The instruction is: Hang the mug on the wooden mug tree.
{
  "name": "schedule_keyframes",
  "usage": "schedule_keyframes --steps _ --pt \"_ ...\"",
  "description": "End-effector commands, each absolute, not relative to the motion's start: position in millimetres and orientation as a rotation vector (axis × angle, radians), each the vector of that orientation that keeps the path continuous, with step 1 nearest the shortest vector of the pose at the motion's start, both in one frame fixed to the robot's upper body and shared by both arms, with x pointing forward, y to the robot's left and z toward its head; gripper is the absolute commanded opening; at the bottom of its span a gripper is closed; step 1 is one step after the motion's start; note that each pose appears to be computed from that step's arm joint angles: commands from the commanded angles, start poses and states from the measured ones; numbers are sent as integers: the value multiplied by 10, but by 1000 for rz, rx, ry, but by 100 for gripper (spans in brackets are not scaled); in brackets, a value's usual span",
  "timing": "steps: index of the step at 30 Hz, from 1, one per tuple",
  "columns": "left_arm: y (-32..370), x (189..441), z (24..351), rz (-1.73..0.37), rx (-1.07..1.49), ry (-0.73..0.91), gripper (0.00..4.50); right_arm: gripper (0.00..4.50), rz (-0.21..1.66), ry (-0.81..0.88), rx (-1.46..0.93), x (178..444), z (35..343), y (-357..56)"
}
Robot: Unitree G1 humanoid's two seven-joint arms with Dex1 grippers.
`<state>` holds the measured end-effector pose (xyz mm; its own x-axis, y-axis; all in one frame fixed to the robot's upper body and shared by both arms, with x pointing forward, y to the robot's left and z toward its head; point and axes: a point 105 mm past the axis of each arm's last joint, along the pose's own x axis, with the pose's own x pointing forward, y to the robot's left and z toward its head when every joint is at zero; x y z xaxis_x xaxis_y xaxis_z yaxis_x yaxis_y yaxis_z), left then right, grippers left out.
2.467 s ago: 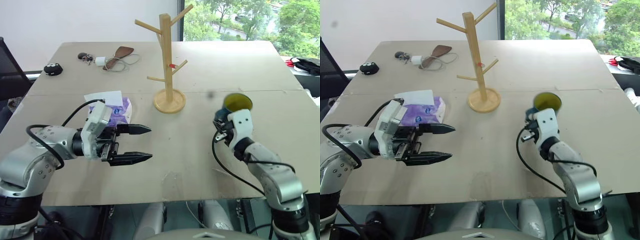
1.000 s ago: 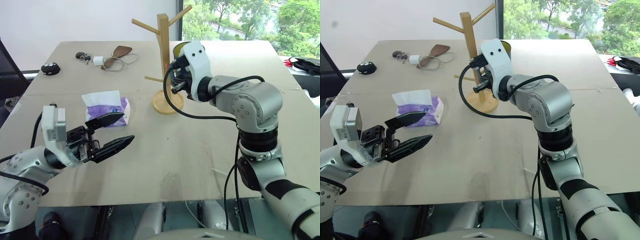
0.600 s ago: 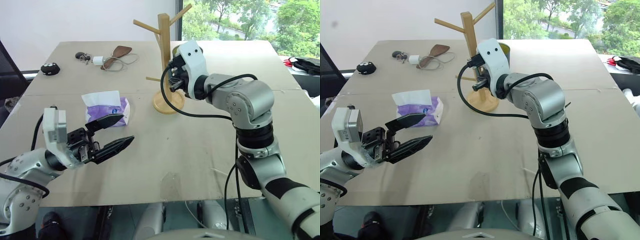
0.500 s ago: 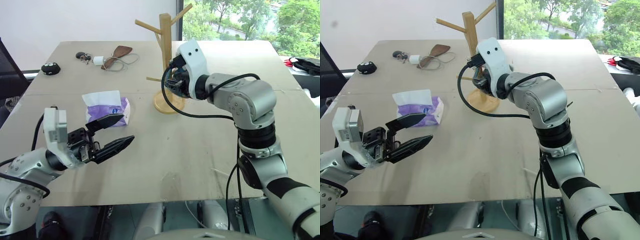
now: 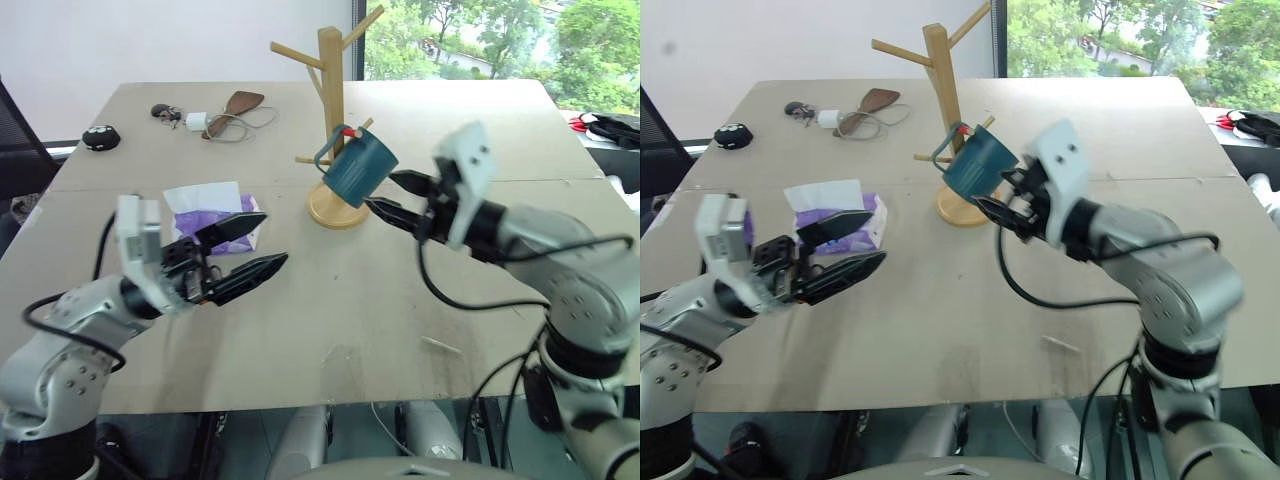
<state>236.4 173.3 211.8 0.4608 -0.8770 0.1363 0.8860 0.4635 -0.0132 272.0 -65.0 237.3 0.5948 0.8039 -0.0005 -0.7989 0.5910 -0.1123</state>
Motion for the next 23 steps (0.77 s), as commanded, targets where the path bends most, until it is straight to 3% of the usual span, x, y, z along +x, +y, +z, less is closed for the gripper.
schedule_keyframes --steps 1,5,9,16,23 --pt "1728 2365 2117 -1104 -109 -98 428 280 920 -169 -141 2455 2392 -945" --pt "1791 2380 1983 -1053 -65 -54 428 280 791 -127 -155 2276 2136 -1400" --pt "1957 2334 1773 -1010 -23 13 428 445 723 -34 -219 1973 1849 -1762" --pt "2187 2279 1563 -934 34 123 428 445 679 71 -255 1682 1650 -2101" --pt "2302 2237 1487 -913 37 162 428 445 649 74 -247 1613 1634 -2215"
